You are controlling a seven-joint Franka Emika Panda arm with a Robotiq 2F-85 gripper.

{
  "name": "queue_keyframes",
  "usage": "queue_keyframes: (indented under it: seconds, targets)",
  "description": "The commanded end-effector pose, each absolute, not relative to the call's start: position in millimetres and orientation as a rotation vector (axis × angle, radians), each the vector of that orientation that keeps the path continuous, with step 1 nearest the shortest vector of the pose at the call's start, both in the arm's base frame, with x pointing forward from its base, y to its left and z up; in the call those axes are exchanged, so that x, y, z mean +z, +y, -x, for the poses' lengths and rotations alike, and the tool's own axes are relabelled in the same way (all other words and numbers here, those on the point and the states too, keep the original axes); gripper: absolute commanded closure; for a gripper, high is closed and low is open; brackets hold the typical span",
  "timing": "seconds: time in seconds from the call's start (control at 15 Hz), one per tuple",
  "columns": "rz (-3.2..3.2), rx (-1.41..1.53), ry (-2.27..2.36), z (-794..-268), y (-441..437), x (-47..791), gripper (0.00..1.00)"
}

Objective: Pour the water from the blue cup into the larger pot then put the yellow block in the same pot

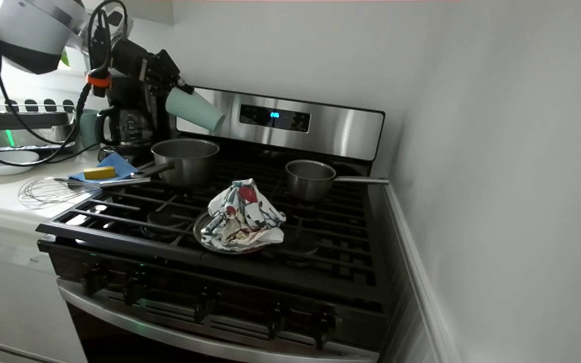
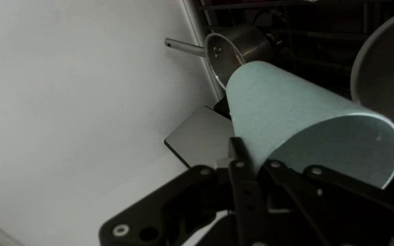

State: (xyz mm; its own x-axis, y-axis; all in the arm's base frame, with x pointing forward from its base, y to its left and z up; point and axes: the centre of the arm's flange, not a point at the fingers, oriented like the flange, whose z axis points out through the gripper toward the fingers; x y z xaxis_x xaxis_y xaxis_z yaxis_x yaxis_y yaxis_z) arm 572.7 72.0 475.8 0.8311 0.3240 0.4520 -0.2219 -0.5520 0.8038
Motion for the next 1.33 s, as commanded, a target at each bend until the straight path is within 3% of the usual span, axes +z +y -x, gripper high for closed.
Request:
queue_keyframes:
  seconds: [0.0, 1.27]
  targets:
    - [-1.927, 0.761, 0.079, -584.7, 80.2, 470.9, 0.99]
    - [-1.789, 0.803, 0.115, -590.3, 83.8, 461.1, 0.99]
